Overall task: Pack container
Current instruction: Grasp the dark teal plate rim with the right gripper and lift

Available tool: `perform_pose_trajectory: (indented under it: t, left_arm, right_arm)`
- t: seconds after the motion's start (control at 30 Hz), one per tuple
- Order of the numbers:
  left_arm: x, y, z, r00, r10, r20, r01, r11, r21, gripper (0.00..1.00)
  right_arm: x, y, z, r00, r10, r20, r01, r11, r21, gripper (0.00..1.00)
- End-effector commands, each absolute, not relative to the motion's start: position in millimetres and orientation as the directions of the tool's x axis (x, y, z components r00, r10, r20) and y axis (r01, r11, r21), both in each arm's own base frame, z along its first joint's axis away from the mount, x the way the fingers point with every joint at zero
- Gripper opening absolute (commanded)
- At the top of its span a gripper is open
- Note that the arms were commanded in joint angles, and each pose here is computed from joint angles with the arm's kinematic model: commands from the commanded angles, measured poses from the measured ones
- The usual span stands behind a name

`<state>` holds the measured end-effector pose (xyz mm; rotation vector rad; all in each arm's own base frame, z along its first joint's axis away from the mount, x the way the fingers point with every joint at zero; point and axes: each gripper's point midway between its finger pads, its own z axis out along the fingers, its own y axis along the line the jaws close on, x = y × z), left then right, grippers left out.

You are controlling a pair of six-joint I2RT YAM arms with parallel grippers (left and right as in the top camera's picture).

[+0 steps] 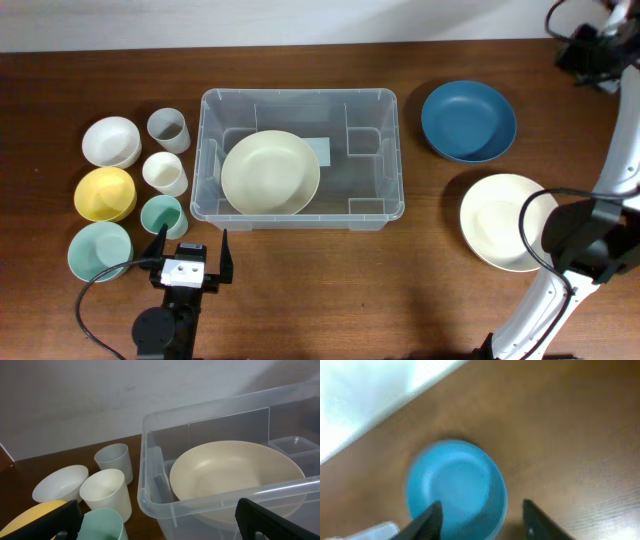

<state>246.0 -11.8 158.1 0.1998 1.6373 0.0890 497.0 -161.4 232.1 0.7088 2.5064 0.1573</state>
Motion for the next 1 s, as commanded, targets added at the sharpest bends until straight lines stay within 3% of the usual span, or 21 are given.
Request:
perform_pose_trajectory:
  t: [0.0,0.07,0.13,0.2,0.43,0.8,0.97]
  left_arm:
    - [246,-12,157,-0.065,0.195,-0.979,0.079,0.979,0.190,1.00]
    - [246,-12,157,-0.065,0.195,-0.979,0.079,0.979,0.190,1.00]
    - [246,-12,157,-0.065,0.195,-0.979,0.079,0.979,0.190,1.00]
    - [246,-12,157,-0.065,0.195,-0.979,0.079,0.979,0.190,1.00]
    - [246,-12,157,-0.065,0.195,-0.979,0.079,0.979,0.190,1.00]
    - [246,-12,157,-0.065,0.195,-0.979,0.079,0.979,0.190,0.99]
    - [246,-12,157,-0.065,0.195,-0.979,0.079,0.979,0.190,1.00]
  right_arm:
    - [476,-158,146,-0.807,0.529,-0.261,0.500,0.848,0.173,0.49]
    - [470,-155,118,-0.818,0.534,-0.213,0.508,0.845,0.164,0.56]
    - [462,-153,84,-0.826,0.537,-0.169,0.516,0.842,0.156,0.74]
    - [459,-150,66,-0.841,0.518,-0.159,0.496,0.854,0.156,0.81]
    - [460,-132,28,-0.860,0.486,-0.159,0.463,0.872,0.160,0.82]
    - [477,-107,21,-0.874,0.439,-0.211,0.412,0.897,0.160,0.73]
    - [476,-108,19,-0.873,0.441,-0.206,0.415,0.896,0.159,0.45]
